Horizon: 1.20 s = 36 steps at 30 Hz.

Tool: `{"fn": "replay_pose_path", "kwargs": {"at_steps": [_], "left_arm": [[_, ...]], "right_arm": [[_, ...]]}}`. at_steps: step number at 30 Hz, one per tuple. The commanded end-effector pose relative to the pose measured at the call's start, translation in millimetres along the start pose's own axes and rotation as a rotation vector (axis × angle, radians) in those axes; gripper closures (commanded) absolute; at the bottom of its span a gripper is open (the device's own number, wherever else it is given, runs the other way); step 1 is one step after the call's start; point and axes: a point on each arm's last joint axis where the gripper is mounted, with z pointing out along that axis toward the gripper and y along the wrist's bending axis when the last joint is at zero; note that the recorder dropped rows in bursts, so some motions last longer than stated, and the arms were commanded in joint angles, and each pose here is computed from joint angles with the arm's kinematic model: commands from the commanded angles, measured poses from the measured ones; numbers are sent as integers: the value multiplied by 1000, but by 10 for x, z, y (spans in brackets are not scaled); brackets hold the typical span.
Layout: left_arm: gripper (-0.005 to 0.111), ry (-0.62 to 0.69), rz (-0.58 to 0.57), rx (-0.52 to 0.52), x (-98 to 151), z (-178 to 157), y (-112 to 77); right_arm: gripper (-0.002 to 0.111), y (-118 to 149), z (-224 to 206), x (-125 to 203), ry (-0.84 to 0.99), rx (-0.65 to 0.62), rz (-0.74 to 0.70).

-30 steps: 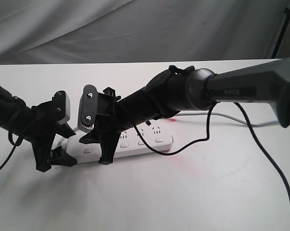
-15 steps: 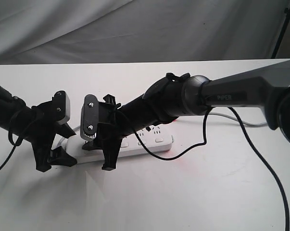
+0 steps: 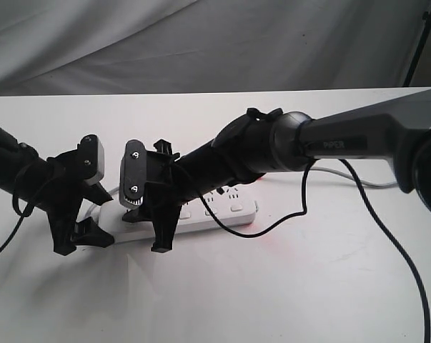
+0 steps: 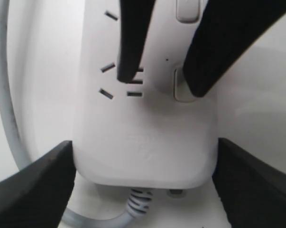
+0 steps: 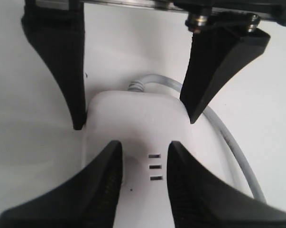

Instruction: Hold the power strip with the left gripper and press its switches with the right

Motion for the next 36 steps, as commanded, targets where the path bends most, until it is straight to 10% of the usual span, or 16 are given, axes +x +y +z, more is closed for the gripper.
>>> {"fn": "replay_pose_path", "kwargs": {"at_steps": [1,36], "left_arm": [[37,-6,4,4,-26,-6,4],[37,-6,4,4,-26,-6,4]], "right_arm": [[77,39,60,-45,0,1,-15],[77,44,102,38,47,10,-49]]}}
